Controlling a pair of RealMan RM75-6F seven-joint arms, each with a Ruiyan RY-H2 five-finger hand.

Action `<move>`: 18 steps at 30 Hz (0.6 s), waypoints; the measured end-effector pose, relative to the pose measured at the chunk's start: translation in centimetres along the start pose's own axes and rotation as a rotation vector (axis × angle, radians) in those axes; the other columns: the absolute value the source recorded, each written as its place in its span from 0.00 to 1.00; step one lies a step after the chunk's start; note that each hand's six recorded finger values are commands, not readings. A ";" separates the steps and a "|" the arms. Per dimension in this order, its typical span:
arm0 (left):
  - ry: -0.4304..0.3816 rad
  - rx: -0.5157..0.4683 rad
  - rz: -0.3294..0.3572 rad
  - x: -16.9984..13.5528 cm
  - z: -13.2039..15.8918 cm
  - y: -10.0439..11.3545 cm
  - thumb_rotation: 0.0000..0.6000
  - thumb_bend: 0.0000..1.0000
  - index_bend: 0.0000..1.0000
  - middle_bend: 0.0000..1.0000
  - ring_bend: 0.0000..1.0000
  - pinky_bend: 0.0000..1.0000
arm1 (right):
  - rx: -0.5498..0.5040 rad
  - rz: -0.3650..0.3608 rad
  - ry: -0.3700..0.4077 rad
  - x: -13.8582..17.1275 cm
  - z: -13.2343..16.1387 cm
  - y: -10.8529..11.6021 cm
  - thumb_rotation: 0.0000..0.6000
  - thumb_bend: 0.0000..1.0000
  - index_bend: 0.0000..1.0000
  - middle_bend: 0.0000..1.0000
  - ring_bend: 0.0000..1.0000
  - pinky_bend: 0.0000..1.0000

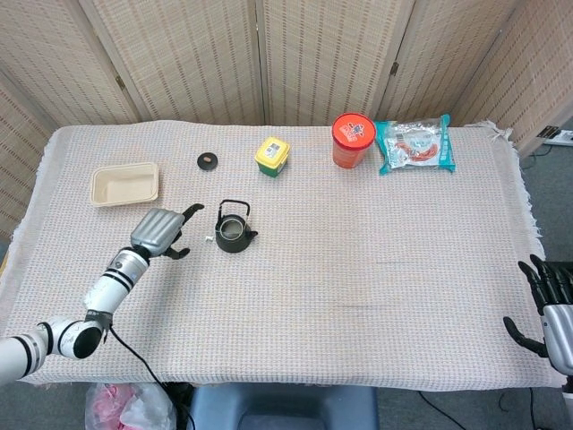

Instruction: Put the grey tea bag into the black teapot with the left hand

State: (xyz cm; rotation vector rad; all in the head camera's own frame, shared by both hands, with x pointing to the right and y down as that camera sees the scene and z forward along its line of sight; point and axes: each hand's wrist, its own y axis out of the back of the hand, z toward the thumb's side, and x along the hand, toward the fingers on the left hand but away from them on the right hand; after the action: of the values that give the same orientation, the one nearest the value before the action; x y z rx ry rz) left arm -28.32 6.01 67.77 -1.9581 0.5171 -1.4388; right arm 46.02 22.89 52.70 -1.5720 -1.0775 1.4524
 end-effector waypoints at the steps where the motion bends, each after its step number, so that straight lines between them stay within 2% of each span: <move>1: 0.009 -0.007 -0.023 -0.4 -0.4 -0.1 1.00 0.22 0.00 1.00 1.00 1.00 | 0.001 0.002 0.003 0.0 0.0 0.0 1.00 0.23 0.00 0.00 0.00 0.00; 3: 0.029 -0.031 -0.059 -1.2 -1.3 -0.4 1.00 0.22 0.00 1.00 1.00 1.00 | 0.001 0.004 0.008 0.1 0.1 -0.1 1.00 0.23 0.00 0.00 0.00 0.00; 7: 0.044 -0.075 -0.068 -2.8 -2.1 -0.4 1.00 0.22 0.00 1.00 1.00 1.00 | -0.004 -0.007 0.014 0.4 0.2 0.2 1.00 0.23 0.00 0.00 0.00 0.00; 18: -0.089 -0.102 -0.064 -10.0 1.2 -0.7 1.00 0.23 0.00 1.00 1.00 1.00 | -0.011 0.002 0.056 0.9 0.8 0.1 1.00 0.23 0.00 0.00 0.00 0.00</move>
State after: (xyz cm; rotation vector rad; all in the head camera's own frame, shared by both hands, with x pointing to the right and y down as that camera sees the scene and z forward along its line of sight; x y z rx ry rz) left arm -30.46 13.30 61.12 -2.1266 0.5006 -1.3808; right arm 45.21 23.65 52.14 -1.6131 -1.0533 1.3975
